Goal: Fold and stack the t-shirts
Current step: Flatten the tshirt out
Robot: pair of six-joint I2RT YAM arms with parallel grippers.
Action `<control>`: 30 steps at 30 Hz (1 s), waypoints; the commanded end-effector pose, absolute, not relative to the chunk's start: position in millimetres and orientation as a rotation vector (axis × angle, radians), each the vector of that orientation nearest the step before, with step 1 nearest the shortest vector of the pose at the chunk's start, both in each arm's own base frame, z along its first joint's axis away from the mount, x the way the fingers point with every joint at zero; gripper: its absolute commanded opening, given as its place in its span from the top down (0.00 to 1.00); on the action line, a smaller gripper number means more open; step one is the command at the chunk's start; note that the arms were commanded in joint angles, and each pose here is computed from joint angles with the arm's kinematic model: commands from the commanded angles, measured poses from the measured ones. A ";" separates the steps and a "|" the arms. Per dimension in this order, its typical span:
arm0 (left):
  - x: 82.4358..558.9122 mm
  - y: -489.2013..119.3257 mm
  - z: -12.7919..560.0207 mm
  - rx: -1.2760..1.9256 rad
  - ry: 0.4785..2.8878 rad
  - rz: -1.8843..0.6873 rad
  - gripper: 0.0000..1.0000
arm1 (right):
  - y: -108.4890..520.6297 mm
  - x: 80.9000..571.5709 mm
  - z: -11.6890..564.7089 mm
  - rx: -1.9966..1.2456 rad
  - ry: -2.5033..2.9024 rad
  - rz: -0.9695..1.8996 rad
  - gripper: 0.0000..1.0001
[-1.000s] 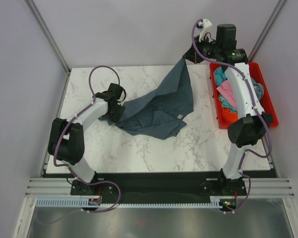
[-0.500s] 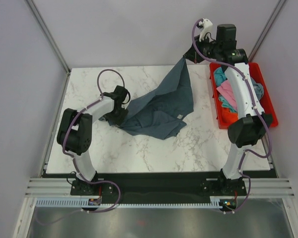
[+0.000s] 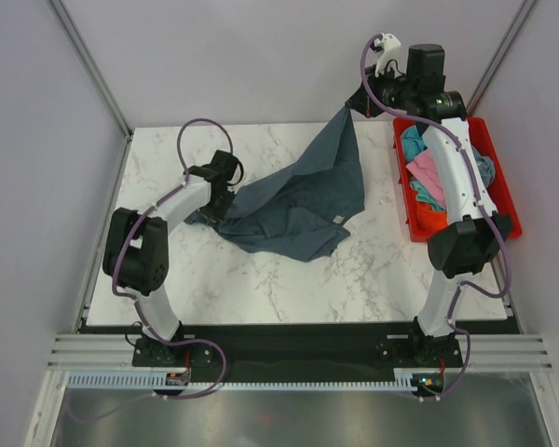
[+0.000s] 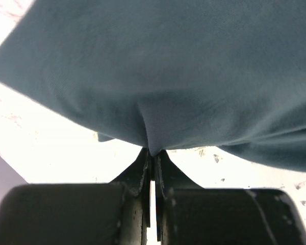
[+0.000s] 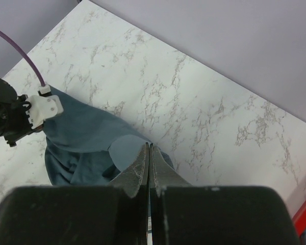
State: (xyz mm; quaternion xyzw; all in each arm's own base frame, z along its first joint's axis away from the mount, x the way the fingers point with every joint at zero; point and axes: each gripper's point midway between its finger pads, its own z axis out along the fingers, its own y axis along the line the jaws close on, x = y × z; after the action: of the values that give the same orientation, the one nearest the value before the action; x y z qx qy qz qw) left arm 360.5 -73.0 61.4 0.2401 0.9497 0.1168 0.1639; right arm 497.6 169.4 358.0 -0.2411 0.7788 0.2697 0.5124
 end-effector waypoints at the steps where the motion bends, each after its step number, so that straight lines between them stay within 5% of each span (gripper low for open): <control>1: 376.7 -75.9 112.6 0.646 2.570 0.333 0.98 | 163.3 486.4 405.2 -0.584 1.754 0.580 1.00; 10: 367.0 -71.7 281.5 0.640 2.167 0.318 0.98 | 136.5 446.1 464.9 -0.590 1.626 0.390 1.00; 30: 221.6 -39.2 559.2 0.563 1.372 0.252 0.98 | 51.6 210.9 674.6 -0.260 1.104 0.128 1.00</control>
State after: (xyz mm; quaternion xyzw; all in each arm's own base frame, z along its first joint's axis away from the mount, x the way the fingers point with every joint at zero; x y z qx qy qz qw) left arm 242.8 -44.3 514.5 0.2404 0.6804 0.0999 0.6850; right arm 232.4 72.5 643.4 -0.1715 0.5565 0.0864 0.8083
